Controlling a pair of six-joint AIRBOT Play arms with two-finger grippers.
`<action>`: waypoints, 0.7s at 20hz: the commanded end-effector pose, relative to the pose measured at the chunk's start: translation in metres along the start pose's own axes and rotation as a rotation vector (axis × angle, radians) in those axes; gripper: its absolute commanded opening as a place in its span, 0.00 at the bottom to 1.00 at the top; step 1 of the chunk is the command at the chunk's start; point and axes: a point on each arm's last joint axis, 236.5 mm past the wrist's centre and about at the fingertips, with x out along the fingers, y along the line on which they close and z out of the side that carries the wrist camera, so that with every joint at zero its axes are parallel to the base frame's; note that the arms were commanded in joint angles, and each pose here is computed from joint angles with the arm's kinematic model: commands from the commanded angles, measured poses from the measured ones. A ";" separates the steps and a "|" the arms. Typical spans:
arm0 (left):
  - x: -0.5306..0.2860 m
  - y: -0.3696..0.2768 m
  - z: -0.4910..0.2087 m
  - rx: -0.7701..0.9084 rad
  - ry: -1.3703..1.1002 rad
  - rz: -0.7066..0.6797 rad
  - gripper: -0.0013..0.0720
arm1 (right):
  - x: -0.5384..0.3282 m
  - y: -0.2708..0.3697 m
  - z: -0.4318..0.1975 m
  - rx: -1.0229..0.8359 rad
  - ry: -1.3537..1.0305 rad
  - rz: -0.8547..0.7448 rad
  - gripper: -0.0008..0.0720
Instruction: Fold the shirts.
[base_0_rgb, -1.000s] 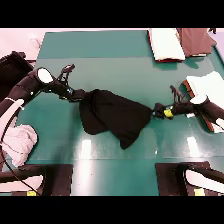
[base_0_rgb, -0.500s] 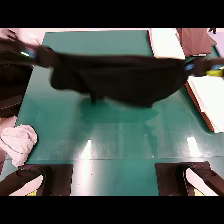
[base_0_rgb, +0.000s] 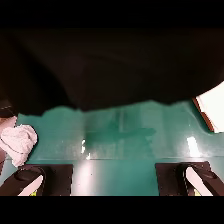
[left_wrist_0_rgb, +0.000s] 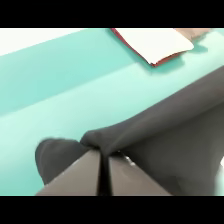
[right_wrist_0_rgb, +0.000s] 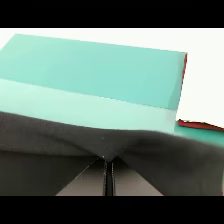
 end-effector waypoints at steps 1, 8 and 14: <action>0.044 0.002 -0.048 -0.033 0.194 -0.052 0.05 | 0.035 -0.011 -0.014 0.069 0.124 0.037 0.04; 0.203 0.024 -0.291 -0.160 0.868 -0.210 0.05 | 0.206 -0.042 -0.229 0.212 0.812 0.048 0.04; 0.287 0.118 -0.322 -0.167 0.792 0.084 0.72 | 0.281 -0.068 -0.249 0.270 0.812 0.029 0.46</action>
